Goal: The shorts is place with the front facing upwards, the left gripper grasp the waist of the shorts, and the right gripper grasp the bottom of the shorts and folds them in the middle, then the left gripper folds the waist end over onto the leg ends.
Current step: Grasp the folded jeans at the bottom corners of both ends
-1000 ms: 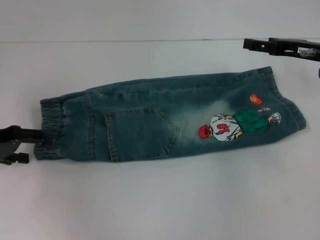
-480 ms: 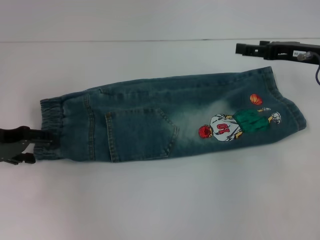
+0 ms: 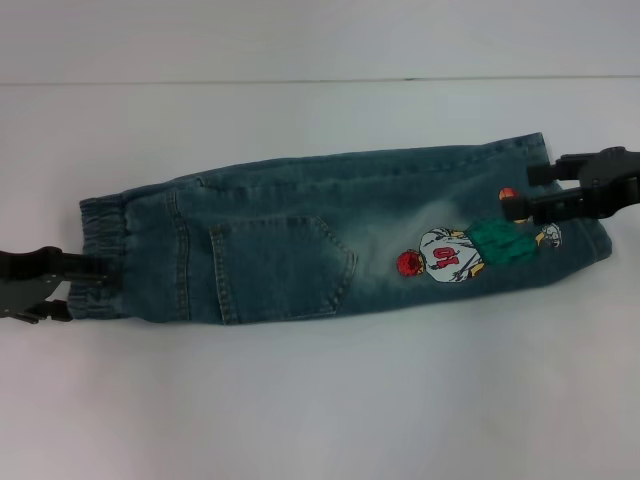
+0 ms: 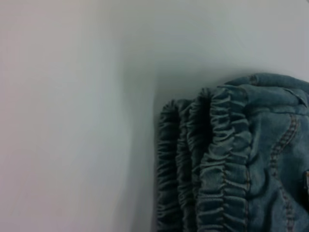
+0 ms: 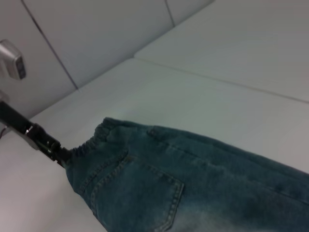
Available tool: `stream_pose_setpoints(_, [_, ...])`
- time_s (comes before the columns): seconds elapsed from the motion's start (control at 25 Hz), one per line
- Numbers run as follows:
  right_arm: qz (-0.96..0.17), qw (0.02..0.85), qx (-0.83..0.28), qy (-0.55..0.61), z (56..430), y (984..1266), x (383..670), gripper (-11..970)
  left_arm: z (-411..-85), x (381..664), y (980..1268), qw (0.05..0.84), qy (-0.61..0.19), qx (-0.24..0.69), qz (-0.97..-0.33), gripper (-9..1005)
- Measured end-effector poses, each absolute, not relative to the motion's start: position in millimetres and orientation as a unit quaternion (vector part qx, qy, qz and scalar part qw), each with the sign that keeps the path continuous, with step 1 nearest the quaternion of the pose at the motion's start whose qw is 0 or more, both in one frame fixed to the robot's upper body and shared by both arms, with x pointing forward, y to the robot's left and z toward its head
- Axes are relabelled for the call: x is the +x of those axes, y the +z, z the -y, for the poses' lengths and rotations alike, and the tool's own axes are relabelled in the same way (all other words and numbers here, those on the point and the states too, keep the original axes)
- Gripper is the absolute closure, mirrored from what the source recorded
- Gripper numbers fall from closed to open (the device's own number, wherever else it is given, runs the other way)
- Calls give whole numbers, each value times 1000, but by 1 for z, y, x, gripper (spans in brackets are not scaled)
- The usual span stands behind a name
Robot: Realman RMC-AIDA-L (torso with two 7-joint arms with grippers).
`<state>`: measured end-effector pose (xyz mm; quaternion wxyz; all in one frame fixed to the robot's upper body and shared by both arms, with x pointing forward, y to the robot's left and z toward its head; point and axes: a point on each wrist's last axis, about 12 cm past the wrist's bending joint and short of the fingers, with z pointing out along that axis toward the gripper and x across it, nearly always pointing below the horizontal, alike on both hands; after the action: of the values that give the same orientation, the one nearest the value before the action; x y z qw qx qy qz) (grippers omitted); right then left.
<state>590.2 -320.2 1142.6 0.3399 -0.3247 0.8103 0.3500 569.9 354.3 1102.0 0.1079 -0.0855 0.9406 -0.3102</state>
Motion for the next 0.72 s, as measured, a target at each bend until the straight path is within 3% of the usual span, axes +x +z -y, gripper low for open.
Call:
stream_pose_setpoints(0.68, [-805, 322, -348, 356, 310, 1140, 588, 15, -344, 573, 1100, 96, -305, -70, -945, 87])
stream_pose_setpoints(0.72, [-805, 322, -349, 356, 310, 1140, 588, 16, -343, 574, 1099, 96, -303, -65, -946, 121])
